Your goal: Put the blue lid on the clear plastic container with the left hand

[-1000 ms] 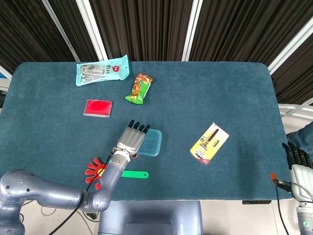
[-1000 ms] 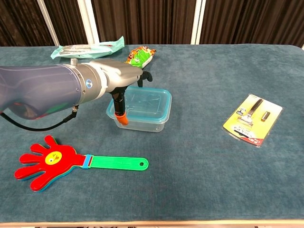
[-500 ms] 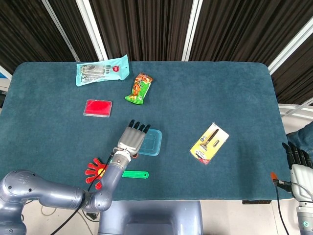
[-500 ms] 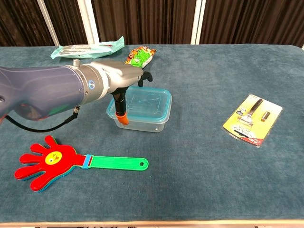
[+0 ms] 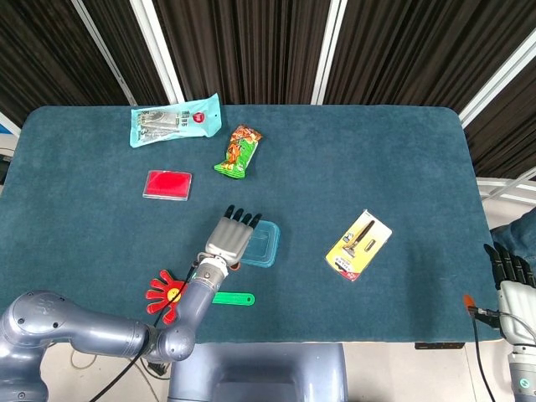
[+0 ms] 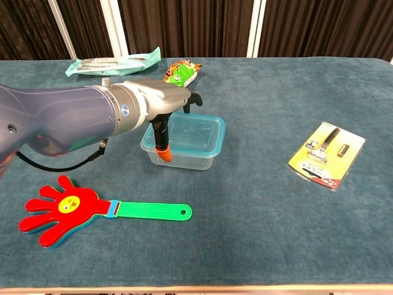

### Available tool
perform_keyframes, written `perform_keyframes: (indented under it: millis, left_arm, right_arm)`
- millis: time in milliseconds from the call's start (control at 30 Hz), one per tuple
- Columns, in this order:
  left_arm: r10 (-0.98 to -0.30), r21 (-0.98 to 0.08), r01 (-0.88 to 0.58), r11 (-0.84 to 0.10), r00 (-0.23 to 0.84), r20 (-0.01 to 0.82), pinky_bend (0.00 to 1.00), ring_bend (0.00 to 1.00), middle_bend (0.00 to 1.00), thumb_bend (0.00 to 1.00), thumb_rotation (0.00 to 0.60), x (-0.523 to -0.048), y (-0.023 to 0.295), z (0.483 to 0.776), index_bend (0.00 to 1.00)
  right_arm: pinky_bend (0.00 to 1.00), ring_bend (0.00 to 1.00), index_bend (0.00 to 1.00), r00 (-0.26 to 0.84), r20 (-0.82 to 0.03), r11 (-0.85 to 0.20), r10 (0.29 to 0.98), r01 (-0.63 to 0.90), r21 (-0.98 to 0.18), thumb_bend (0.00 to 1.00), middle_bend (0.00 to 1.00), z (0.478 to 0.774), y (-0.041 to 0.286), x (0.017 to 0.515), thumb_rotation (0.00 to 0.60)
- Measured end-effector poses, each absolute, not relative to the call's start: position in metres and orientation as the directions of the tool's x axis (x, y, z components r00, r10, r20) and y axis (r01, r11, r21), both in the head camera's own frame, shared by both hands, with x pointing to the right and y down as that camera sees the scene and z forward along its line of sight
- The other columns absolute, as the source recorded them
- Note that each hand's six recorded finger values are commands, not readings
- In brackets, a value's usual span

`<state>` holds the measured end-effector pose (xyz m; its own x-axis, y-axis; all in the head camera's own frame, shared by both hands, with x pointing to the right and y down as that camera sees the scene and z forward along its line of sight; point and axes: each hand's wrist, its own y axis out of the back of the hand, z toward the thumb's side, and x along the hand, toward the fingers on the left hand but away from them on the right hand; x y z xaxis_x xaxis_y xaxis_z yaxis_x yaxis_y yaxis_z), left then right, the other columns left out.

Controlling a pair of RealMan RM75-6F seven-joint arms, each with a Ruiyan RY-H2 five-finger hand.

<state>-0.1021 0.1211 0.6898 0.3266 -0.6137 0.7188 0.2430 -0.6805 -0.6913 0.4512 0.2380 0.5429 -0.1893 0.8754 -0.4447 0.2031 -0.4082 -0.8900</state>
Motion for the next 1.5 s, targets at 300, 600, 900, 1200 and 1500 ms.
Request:
perform_keyframes:
  millis: [300, 600, 900, 1200, 1500]
  left_arm:
    - [-0.619, -0.698, 0.247, -0.673, 0.329, 0.713, 0.06, 0.07, 0.22, 0.21, 0.600, -0.101, 0.121, 0.689, 0.05]
    - [-0.629, -0.704, 0.249, -0.665, 0.321, 0.708, 0.06, 0.07, 0.22, 0.21, 0.600, -0.105, 0.119, 0.689, 0.05]
    - [-0.637, -0.709, 0.252, -0.659, 0.316, 0.703, 0.06, 0.07, 0.22, 0.21, 0.600, -0.109, 0.118, 0.689, 0.05]
    - [-0.641, -0.710, 0.253, -0.657, 0.308, 0.703, 0.06, 0.07, 0.22, 0.21, 0.600, -0.114, 0.115, 0.691, 0.05]
    - [-0.633, -0.706, 0.251, -0.662, 0.317, 0.707, 0.06, 0.07, 0.17, 0.21, 0.600, -0.114, 0.115, 0.693, 0.04]
  right_arm:
    - [0.00, 0.00, 0.00, -0.192, -0.445, -0.408, 0.874, 0.207, -0.889, 0.34, 0.01, 0.543, 0.238, 0.451, 0.600]
    - [0.00, 0.00, 0.00, -0.196, -0.446, -0.408, 0.873, 0.206, -0.889, 0.34, 0.01, 0.543, 0.238, 0.451, 0.600]
    - [0.00, 0.00, 0.00, -0.201, -0.446, -0.407, 0.872, 0.205, -0.890, 0.34, 0.01, 0.543, 0.238, 0.452, 0.600]
    - [0.00, 0.00, 0.00, -0.204, -0.447, -0.409, 0.871, 0.204, -0.890, 0.34, 0.01, 0.543, 0.239, 0.452, 0.600]
    - [0.00, 0.00, 0.00, -0.208, -0.446, -0.408, 0.870, 0.202, -0.890, 0.34, 0.01, 0.543, 0.238, 0.452, 0.600]
